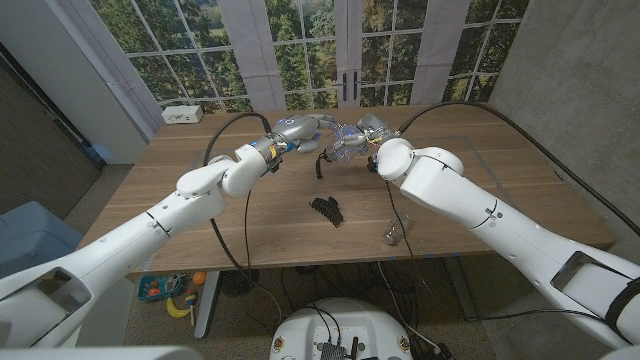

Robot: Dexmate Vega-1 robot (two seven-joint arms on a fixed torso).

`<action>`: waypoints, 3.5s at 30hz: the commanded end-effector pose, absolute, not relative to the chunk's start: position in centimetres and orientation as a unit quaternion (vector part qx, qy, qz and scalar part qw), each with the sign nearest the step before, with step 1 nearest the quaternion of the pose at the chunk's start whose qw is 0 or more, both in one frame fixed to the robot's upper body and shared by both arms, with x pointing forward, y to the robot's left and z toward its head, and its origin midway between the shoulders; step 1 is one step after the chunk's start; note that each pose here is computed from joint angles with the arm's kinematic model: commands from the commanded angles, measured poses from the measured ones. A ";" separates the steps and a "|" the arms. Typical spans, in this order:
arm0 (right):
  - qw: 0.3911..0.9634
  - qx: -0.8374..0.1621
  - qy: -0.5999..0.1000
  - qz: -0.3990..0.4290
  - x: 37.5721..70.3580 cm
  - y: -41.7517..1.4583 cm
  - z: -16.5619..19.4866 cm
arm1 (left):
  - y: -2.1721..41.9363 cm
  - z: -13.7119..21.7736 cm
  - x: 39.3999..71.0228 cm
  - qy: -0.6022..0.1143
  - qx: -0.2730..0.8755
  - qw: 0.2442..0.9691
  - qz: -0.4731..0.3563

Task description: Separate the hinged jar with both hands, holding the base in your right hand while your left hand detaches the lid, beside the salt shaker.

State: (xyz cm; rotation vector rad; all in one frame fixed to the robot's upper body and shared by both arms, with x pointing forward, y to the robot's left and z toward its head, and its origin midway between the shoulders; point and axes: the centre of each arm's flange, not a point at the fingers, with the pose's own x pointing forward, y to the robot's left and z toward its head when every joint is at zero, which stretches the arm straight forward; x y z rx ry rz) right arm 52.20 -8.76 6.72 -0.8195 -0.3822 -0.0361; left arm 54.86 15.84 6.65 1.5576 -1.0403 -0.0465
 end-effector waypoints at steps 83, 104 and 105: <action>0.918 -0.313 -0.231 0.084 52.5 -12.1 9.0 | 19.6 6.3 59.2 -0.478 0.312 0.818 -0.066; 0.911 -0.311 -0.225 0.151 52.0 -12.1 9.5 | 17.7 6.9 58.4 -0.498 0.313 0.801 -0.112; 0.911 -0.312 -0.225 0.151 51.9 -12.1 9.5 | 17.6 6.9 58.4 -0.498 0.313 0.801 -0.113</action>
